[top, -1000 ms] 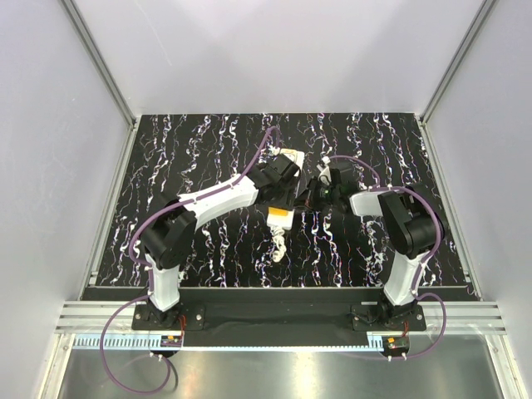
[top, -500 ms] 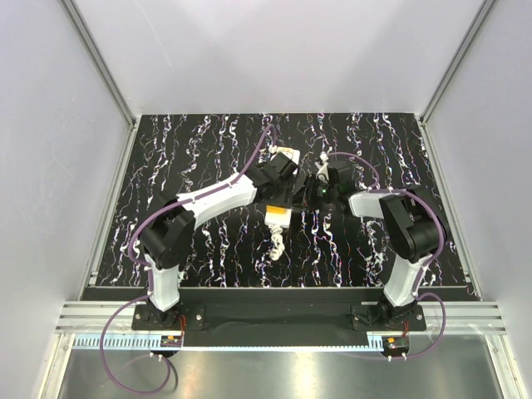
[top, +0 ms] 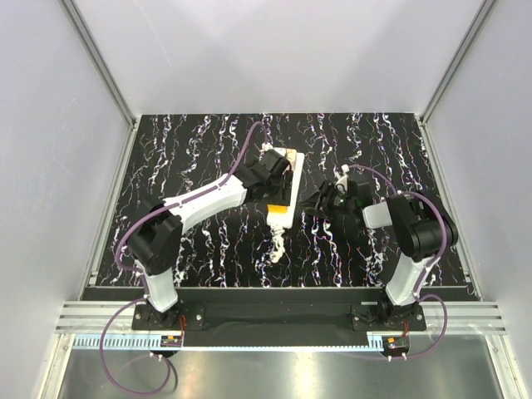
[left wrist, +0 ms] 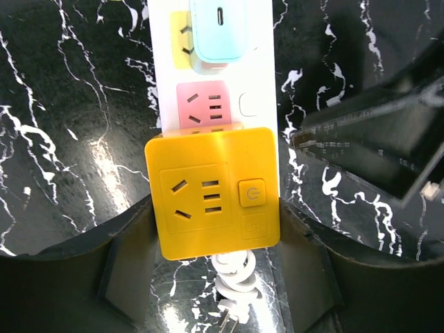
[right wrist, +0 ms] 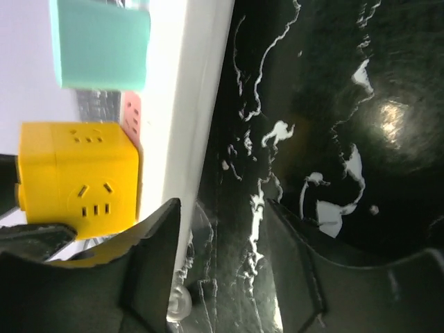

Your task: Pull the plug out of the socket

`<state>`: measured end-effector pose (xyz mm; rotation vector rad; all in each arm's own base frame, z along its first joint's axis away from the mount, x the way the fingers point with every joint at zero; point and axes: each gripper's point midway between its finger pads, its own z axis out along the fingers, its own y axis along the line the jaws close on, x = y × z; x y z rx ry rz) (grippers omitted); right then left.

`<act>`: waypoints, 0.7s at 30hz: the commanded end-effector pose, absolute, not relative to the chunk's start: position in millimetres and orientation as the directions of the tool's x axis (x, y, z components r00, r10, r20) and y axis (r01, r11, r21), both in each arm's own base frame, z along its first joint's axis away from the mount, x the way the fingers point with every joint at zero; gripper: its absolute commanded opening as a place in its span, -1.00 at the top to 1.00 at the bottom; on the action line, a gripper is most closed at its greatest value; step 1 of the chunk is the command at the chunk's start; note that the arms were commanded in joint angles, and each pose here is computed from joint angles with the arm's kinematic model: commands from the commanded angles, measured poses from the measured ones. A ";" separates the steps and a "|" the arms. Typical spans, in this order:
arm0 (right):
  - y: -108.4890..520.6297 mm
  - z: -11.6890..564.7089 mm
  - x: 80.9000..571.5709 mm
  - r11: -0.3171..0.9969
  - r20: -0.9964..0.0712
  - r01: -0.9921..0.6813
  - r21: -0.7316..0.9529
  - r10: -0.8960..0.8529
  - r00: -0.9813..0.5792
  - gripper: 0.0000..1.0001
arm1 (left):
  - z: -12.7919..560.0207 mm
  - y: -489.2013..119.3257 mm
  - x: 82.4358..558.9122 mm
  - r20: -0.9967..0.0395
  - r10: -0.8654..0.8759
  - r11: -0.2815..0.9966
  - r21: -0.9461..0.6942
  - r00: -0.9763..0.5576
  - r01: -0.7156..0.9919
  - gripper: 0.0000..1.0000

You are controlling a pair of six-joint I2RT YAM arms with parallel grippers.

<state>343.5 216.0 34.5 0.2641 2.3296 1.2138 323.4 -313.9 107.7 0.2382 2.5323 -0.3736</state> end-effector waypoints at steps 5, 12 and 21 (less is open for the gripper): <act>226.5 50.4 350.2 0.335 -0.250 -0.106 0.936 0.423 -0.871 -0.37 | 146.5 -338.0 316.8 -0.609 -0.016 0.871 -0.399 -0.793 0.289 1.00; 232.1 47.9 350.6 0.285 -0.209 -0.091 0.954 0.421 -0.883 -0.37 | 157.4 -334.3 310.3 -0.619 -0.033 0.858 -0.421 -0.785 0.296 1.00; 247.0 47.7 348.1 0.272 -0.216 -0.115 0.955 0.379 -0.900 -0.32 | 164.1 -343.4 307.4 -0.609 -0.042 0.832 -0.461 -0.792 0.310 1.00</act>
